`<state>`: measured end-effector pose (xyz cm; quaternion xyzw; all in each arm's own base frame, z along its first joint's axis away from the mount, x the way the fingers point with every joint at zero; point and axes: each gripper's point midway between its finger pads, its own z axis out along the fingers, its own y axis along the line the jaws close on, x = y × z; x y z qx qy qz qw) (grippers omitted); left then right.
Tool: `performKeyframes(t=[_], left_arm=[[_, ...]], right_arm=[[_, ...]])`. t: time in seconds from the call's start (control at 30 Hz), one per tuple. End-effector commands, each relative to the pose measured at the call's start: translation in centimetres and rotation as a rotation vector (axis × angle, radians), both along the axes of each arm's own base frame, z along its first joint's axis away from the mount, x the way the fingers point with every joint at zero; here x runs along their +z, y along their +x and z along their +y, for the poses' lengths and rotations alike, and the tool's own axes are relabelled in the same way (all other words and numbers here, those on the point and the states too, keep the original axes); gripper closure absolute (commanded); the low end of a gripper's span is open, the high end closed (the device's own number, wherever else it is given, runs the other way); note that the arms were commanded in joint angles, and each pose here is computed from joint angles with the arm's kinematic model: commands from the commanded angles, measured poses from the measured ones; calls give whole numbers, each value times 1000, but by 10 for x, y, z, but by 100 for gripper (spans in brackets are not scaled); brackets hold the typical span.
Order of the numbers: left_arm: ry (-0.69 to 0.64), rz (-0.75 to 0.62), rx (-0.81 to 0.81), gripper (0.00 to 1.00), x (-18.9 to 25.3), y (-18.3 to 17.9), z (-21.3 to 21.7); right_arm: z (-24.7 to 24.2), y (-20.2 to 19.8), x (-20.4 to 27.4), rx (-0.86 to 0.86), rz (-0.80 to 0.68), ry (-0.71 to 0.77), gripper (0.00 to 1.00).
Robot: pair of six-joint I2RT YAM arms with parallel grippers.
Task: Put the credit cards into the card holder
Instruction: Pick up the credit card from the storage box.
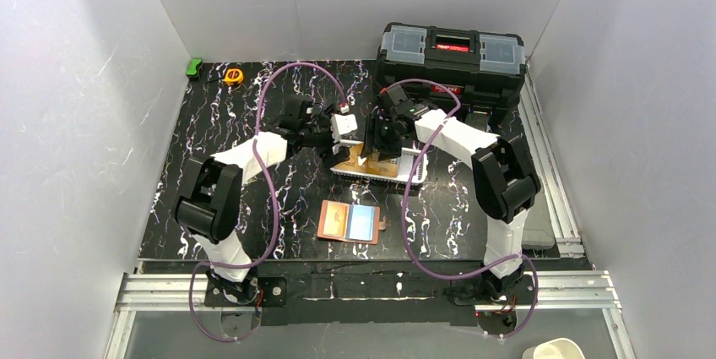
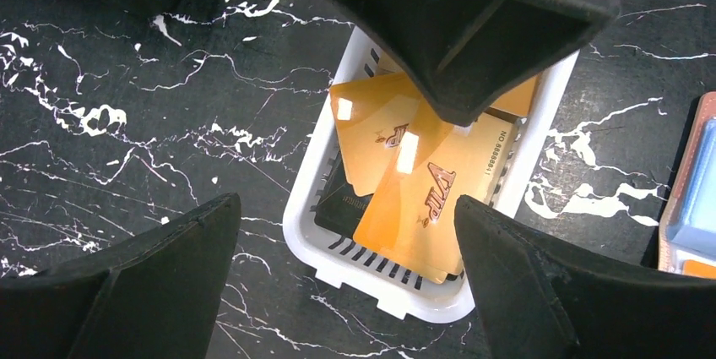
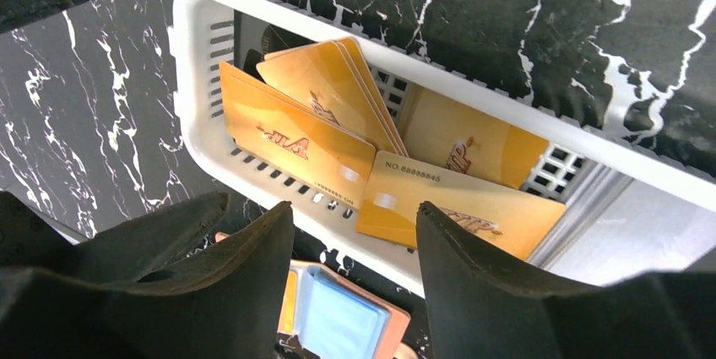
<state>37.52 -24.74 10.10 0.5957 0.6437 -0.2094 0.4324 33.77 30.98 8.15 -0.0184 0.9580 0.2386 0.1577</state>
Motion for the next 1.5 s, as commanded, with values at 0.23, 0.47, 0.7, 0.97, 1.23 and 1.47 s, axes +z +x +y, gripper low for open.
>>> performKeyframes(t=[0.23, 0.47, 0.7, 0.97, 1.23, 1.47], left_arm=[[-88, -69, -123, 4, 38, 8, -28], [-94, -56, -129, 4, 39, 24, -54], [-61, -3, -107, 4, 35, 19, -48], [-60, 12, -70, 5, 36, 20, -46], [-76, 18, -68, 7, 35, 20, -48], [-85, 19, -66, 8, 36, 21, -50]], right_arm=[[-78, -10, 14, -167, -24, -207, 34], [-115, -21, 0, -275, 3, -377, 22], [-119, -22, -8, -285, 28, -419, 16], [-111, -17, -10, -298, 8, -380, 15], [-102, -12, 2, -294, -42, -319, 22], [-109, -17, -20, -323, 26, -394, 17]])
